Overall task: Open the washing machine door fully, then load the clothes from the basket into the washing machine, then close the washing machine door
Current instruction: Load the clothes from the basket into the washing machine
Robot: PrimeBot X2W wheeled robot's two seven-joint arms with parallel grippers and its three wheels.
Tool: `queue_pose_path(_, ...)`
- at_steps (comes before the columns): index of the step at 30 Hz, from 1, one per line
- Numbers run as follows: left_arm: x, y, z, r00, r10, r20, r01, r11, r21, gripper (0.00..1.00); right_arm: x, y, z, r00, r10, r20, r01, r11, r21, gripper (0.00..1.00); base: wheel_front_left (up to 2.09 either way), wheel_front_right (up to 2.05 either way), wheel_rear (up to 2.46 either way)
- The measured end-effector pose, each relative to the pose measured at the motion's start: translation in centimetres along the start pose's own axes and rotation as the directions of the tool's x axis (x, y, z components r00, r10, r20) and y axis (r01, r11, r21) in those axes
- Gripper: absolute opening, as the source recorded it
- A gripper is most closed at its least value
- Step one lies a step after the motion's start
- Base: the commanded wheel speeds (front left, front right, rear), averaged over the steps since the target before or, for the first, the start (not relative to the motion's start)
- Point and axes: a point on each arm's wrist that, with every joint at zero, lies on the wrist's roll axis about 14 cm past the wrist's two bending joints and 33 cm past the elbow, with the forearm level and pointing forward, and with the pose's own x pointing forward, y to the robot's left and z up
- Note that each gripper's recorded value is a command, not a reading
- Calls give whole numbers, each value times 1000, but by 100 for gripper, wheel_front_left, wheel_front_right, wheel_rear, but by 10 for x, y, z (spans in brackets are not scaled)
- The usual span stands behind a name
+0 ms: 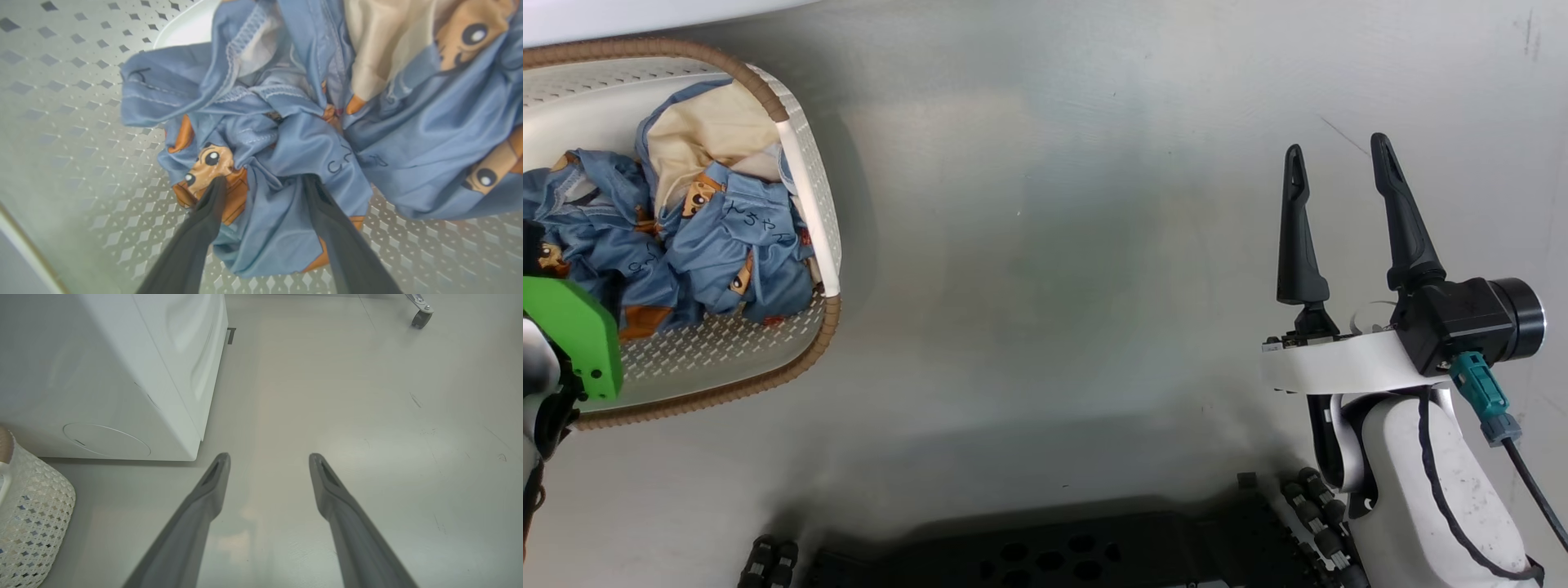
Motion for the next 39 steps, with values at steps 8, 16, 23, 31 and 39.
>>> queue_pose_path(8,4,-4,14,999,-10,31,10,1000,-15,0,1,-7,1,1000,-20,4,20,1000,-5,100,0,0,0)
queue_pose_path(16,-8,-13,33,993,-20,120,25,999,-42,0,5,-7,20,998,-20,57,21,1000,-9,100,0,0,0)
queue_pose_path(23,-26,-22,45,980,-22,199,39,996,-82,0,4,-4,41,994,-12,105,14,1000,-21,100,0,0,0)
queue_pose_path(31,-55,-29,54,956,-16,294,49,993,-106,0,-2,2,64,988,1,153,4,1000,-28,100,0,0,0)
queue_pose_path(39,-84,-35,64,922,-8,388,61,990,-125,0,-9,10,87,979,18,202,-11,999,-37,100,0,0,0)
